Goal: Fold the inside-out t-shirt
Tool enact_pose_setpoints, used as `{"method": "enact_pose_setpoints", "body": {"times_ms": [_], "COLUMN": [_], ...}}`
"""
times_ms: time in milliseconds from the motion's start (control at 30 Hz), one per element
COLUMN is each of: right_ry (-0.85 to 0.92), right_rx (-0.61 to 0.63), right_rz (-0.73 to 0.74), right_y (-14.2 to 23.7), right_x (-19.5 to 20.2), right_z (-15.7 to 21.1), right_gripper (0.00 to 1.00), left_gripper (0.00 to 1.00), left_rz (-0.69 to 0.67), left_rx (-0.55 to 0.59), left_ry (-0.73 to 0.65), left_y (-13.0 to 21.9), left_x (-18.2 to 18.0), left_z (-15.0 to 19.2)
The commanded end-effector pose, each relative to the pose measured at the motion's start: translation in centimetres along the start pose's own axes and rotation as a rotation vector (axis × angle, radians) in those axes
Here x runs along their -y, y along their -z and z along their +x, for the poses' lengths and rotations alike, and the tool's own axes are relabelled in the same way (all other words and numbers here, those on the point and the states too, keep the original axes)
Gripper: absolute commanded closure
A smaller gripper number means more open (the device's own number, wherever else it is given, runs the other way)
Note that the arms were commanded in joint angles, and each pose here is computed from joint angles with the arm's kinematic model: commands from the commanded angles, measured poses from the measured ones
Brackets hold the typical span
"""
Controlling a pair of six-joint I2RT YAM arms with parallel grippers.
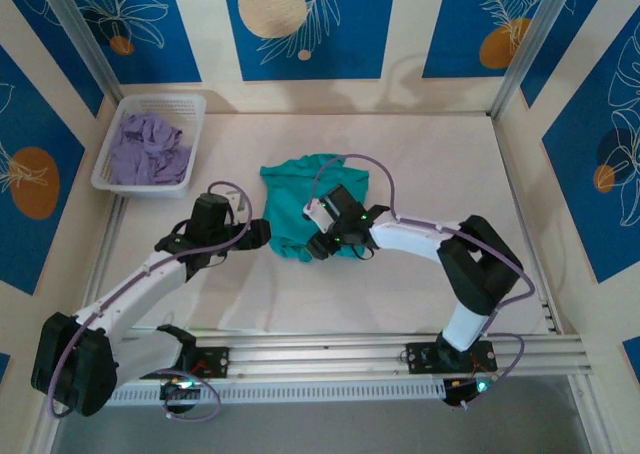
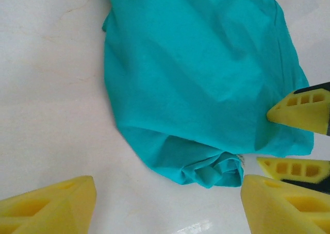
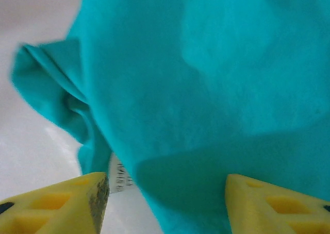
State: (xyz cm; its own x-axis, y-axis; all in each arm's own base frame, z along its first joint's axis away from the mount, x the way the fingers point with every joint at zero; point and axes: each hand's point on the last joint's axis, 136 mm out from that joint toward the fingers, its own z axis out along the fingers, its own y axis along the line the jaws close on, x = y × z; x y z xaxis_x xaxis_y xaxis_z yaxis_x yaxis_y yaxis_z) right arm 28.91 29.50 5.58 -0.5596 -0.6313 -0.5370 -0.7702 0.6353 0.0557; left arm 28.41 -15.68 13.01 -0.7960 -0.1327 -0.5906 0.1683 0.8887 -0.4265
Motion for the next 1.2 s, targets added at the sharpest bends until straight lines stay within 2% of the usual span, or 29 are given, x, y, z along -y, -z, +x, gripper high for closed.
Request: {"method": "enact_pose_setpoints", "body": {"times_ms": [0,133,233,400,600,767,967,1033,1167], "right_ry": [0.044,0.021,-0.047,-0.218,-0.440,-0.524,-0.569,-0.581,-0.588], "right_rx": [0.026,0.031,0.084,0.238,0.420,0.453,0.462,0.459,0.462], "right_rz": [0.053,0.059,0.019,-0.133,-0.356,-0.411,-0.428,-0.423,-0.420], "right_y": [-0.4,0.0,2.1,7.7,14.8,16.4,16.2,16.0,15.8], "right_x": [1.1,1.7,2.1,2.3,2.9,4.0,4.5,4.9,5.3], "right_z": [-1.4,-2.0,-3.1,-5.6,-8.7,-9.0,-8.8,-8.7,-8.7], "right_gripper": [0.47,0.86,1.00,1.00,1.00,1.00,1.00,1.00,1.00], "left_gripper": [0.26,0.26,0.27,0.28,0.28,0.27,0.27,0.27,0.27], "left_rz": [-0.026,0.044,0.113,0.247,0.321,0.326,0.352,0.316,0.070], "left_rx": [-0.014,-0.033,-0.033,-0.015,-0.030,-0.047,-0.116,-0.124,-0.061], "left_ry": [0.005,0.015,0.019,0.013,-0.103,-0.147,-0.215,-0.251,-0.354], "left_y": [-0.2,-1.0,-1.4,-1.6,-2.9,-4.9,-6.9,-7.2,-6.7], "left_x": [-0.9,0.2,1.3,4.1,8.4,10.5,12.7,12.8,10.5], "left_z": [0.7,0.8,0.8,0.6,1.3,1.3,2.6,3.3,3.3]}}
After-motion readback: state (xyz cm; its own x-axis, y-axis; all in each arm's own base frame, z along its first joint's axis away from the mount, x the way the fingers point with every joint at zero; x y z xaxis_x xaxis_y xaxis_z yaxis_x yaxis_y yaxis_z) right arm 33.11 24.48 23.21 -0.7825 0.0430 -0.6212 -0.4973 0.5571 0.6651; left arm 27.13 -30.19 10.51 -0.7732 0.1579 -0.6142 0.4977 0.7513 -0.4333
